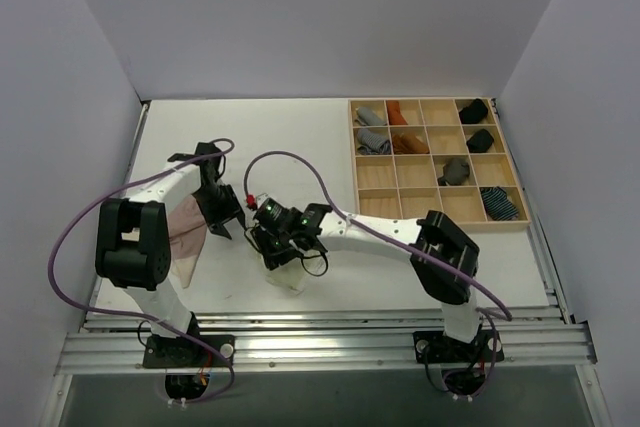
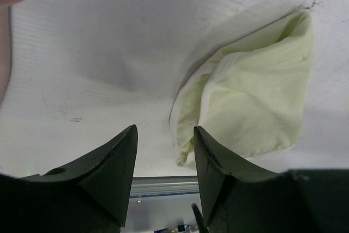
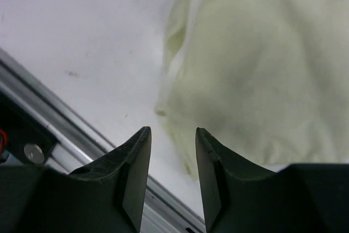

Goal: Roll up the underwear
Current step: Fold the underwear

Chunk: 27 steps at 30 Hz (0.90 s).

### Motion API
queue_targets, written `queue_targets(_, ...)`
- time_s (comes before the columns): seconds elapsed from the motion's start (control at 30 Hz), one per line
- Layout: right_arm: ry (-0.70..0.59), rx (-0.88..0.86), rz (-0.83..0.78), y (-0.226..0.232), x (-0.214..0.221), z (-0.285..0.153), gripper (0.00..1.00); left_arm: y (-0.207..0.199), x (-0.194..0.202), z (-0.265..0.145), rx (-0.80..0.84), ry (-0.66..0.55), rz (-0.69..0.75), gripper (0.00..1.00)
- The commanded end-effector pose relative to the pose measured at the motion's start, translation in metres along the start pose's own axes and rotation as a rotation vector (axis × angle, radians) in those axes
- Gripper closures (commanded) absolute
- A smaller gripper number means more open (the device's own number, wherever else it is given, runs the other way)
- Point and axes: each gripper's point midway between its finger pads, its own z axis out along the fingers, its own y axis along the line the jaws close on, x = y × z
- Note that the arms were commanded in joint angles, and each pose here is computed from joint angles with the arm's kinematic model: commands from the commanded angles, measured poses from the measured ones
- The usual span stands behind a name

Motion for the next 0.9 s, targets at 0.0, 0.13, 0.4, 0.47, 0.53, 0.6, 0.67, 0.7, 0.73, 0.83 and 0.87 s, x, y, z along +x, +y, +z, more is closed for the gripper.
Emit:
queue_targets(0.0,0.013,0.029,-0.158,0.012,0.031,-0.020,0.65,-0.003,-0.001,0.003,0.021,0.008,-0.036,0.46)
queue_targets(0.13,0.038,0.097,-0.231,0.005,0.055,-0.012,0.65,-0.002,-0.007,0.003,0.023,0.008,-0.048,0.46)
queue_targets(0.4,0.025,0.222,-0.328,-0.003,0.059,-0.007,0.66,0.005,-0.021,-0.007,0.017,-0.001,-0.060,0.46)
queue_targets(0.47,0.017,0.217,-0.342,0.003,0.054,-0.012,0.65,0.006,-0.024,-0.011,0.016,-0.010,-0.062,0.46)
queue_targets(0.53,0.019,0.218,-0.349,0.003,0.054,-0.012,0.65,0.007,-0.026,-0.012,0.018,-0.014,-0.063,0.46)
queue_targets(0.6,0.039,0.230,-0.366,-0.003,0.061,-0.006,0.65,0.007,-0.027,-0.013,0.021,-0.016,-0.065,0.46)
queue_targets(0.67,0.049,0.231,-0.381,-0.004,0.064,-0.001,0.65,0.008,-0.027,-0.013,0.019,-0.017,-0.065,0.46)
queue_targets(0.7,0.057,0.237,-0.395,-0.007,0.066,0.003,0.65,0.008,-0.028,-0.014,0.019,-0.020,-0.068,0.46)
queue_targets(0.73,0.052,0.227,-0.398,-0.005,0.065,0.005,0.65,0.009,-0.028,-0.014,0.019,-0.022,-0.069,0.46)
queue_targets(0.83,0.075,0.226,-0.404,-0.009,0.071,0.016,0.65,0.011,-0.031,-0.015,0.016,-0.031,-0.078,0.46)
queue_targets(0.87,0.078,0.228,-0.406,-0.010,0.071,0.018,0.65,0.012,-0.032,-0.015,0.015,-0.030,-0.081,0.46)
